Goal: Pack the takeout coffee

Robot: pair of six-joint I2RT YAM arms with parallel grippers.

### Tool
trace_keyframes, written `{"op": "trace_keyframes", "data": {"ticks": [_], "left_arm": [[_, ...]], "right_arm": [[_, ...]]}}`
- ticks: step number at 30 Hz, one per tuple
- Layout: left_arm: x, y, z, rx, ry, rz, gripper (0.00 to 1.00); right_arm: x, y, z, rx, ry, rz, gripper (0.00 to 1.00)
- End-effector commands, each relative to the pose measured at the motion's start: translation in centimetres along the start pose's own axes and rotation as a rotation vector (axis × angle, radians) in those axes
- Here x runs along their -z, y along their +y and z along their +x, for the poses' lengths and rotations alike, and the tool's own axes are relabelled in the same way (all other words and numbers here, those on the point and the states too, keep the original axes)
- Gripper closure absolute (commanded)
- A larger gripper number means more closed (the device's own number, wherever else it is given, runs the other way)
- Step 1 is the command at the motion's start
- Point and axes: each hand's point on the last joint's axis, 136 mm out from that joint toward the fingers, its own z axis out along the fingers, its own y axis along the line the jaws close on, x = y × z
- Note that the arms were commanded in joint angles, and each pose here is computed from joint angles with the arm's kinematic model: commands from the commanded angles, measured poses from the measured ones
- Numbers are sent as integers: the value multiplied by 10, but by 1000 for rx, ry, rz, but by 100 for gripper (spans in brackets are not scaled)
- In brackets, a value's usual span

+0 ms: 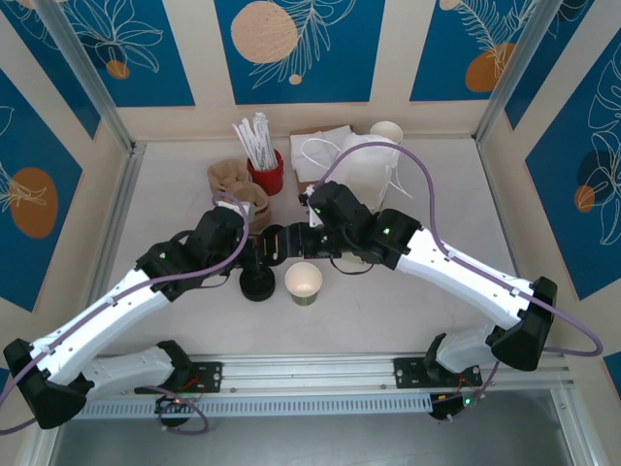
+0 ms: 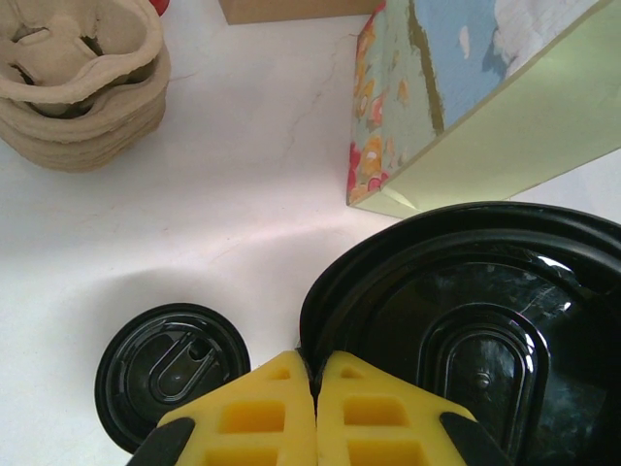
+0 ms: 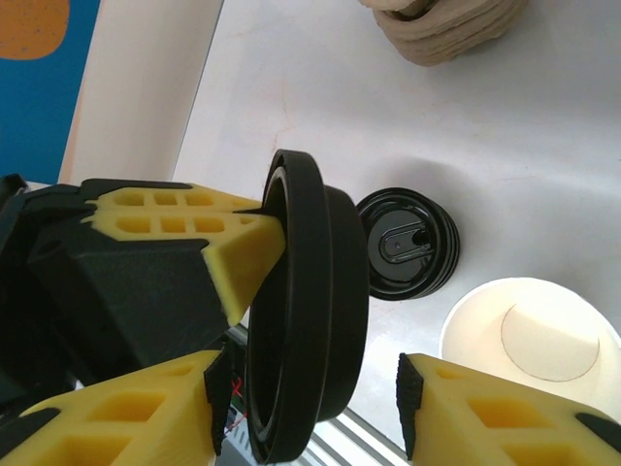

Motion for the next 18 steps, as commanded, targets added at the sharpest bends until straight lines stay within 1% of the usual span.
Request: {"op": "trace_keyframes", "data": {"ticks": [1,9,12,13,15,16,18], "left_arm": [[9,-10,-11,-27,-35,17,94],[14,-18,-12,-41,-46,46,94],[16,-21,-13,-46,-52,62,94],[17,-21,-13,-48,-55,65,94],[18,-21,-13,-56,-58,71,93],[20,-22,-13,-59,-62,79,90],[24,-26,-14,-71,-72,106,80]], "right_arm": [[2,1,-5,14,-6,21,52],[1,-3,-4,-6,0,30,59],[2,-4,-5,-13,-1,29,65],[3,-4,-5,-15,-2,27,68],[5,-5,-5,-22,-2,20,81],[6,-6,-5,-25,-1,17,84],[8,-8,-4,-36,0,13,89]]}}
